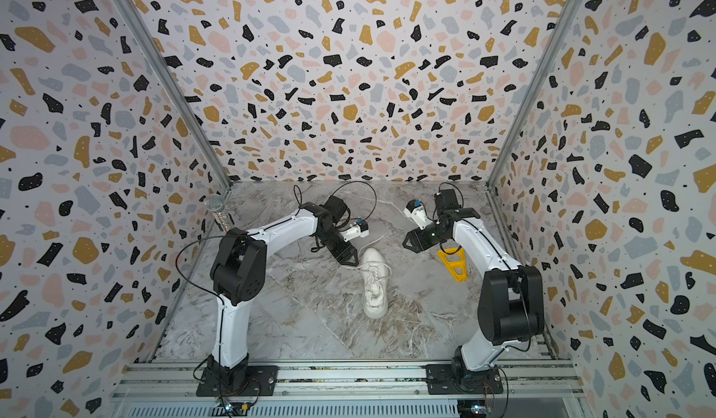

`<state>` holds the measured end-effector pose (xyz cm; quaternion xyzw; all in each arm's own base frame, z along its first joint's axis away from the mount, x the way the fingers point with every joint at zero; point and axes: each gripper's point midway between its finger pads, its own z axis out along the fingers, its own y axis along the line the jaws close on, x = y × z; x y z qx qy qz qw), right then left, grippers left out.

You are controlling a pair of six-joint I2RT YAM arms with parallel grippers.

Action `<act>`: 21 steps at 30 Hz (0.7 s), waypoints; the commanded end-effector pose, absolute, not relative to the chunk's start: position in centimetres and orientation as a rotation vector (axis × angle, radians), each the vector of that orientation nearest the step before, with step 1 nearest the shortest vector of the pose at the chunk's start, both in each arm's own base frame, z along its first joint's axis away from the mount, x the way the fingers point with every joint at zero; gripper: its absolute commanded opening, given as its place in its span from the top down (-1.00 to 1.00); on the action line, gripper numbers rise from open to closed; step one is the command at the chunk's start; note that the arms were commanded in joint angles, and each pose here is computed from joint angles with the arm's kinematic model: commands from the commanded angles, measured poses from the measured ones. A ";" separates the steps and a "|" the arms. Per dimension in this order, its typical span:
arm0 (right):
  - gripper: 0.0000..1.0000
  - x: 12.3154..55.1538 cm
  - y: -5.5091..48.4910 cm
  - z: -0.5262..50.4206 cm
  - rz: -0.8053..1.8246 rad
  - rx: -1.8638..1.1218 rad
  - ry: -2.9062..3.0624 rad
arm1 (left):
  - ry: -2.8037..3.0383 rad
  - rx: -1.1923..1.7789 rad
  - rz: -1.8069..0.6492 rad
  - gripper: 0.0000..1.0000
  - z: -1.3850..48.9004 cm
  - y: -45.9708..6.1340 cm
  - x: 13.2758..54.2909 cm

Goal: Tie the shoes
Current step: Cross the shoelace with the shoelace.

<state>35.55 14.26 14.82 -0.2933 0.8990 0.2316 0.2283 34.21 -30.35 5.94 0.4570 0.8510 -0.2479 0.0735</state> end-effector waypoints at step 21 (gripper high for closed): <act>-0.18 35.4 14.3 14.7 0.659 -0.816 2.473 | 2.589 1.438 -0.525 -0.27 2.9 -31.1 34.4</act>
